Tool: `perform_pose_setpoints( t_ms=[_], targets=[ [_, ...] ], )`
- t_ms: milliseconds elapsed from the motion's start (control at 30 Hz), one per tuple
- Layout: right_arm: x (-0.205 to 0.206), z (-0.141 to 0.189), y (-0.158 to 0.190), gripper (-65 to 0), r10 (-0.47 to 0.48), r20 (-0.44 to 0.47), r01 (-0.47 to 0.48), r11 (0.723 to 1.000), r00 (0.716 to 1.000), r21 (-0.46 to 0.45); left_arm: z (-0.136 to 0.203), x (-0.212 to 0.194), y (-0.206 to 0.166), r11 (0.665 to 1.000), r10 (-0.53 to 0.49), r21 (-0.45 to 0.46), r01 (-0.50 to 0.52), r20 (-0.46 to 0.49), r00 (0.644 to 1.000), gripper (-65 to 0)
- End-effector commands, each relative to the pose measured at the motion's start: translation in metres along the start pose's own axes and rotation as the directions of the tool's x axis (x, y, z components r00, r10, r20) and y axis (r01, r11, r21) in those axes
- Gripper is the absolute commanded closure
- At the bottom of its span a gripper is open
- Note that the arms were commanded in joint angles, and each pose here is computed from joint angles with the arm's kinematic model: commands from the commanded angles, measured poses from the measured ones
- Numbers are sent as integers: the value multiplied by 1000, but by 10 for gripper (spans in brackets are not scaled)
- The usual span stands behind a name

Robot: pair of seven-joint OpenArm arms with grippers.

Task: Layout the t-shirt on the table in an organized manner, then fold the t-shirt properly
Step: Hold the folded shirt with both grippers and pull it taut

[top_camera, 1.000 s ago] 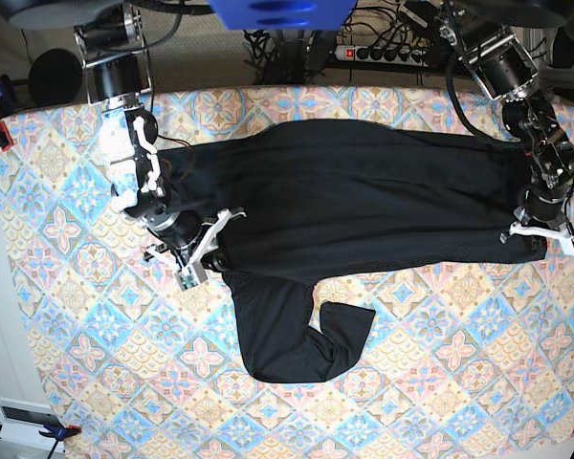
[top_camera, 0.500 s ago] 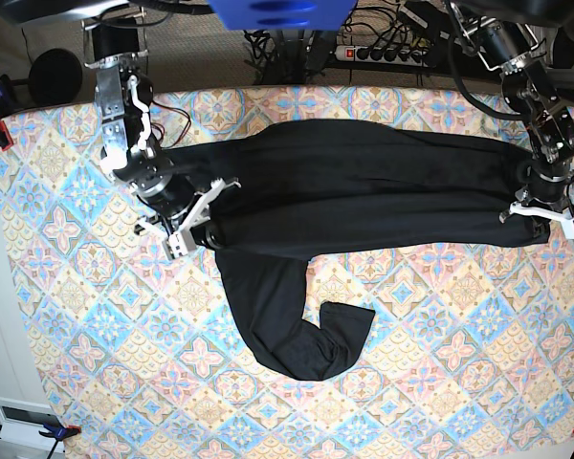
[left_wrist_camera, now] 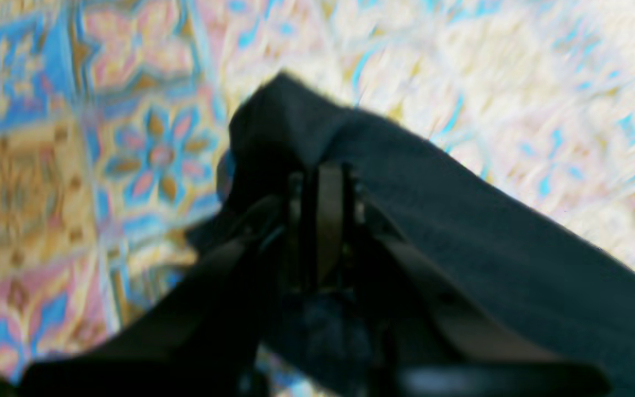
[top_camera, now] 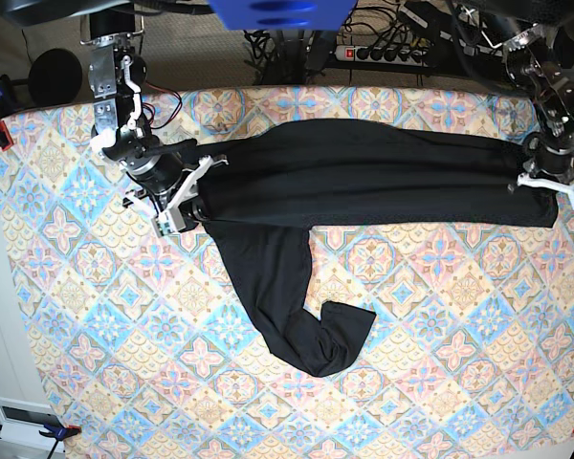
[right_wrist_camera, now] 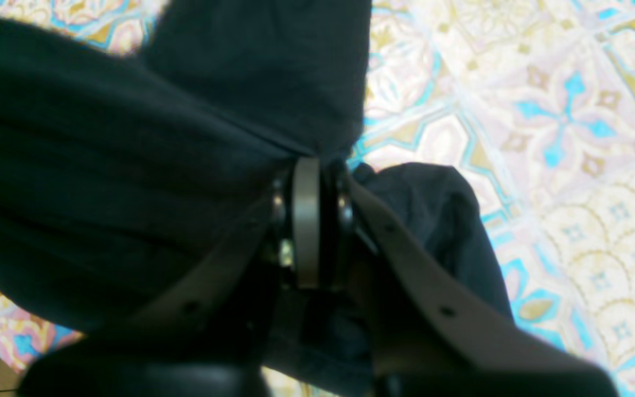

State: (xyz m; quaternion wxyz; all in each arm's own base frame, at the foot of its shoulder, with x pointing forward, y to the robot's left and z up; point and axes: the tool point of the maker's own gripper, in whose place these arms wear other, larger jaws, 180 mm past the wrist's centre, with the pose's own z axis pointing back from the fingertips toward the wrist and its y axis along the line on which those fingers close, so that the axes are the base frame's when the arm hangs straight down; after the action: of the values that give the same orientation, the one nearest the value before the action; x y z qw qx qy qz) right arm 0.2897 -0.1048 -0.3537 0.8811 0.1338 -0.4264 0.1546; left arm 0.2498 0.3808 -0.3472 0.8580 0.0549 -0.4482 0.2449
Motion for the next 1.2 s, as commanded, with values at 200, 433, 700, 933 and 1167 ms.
perform_pose_setpoints(
  t_ms=[200, 433, 700, 933, 1167],
  targets=[
    [0, 1, -2, -1, 14, -37, -14, 1000, 999, -4, 1, 0, -1, 1000, -14, 0, 14, -49, 999, -8],
    [-10, 1, -3, -6, 14, -87, -14, 1000, 996, -5, 3, -7, 2, 1000, -20, 8, 20, -69, 997, -17],
    [-17, 3, -6, -101, 7, -128, -9, 1000, 992, -17, 8, -31, 7, 1000, -23, 13, 26, -179, 984, -193],
    [-14, 4, -5, -128, 11, -116, -13, 1000, 993, -15, 10, -31, 7, 1000, -16, 12, 18, -183, 983, -332],
    [-13, 4, -4, -130, 11, -113, -13, 1000, 994, -15, 12, -5, 9, 1000, 16, 23, -14, -104, 994, -333]
  ],
)
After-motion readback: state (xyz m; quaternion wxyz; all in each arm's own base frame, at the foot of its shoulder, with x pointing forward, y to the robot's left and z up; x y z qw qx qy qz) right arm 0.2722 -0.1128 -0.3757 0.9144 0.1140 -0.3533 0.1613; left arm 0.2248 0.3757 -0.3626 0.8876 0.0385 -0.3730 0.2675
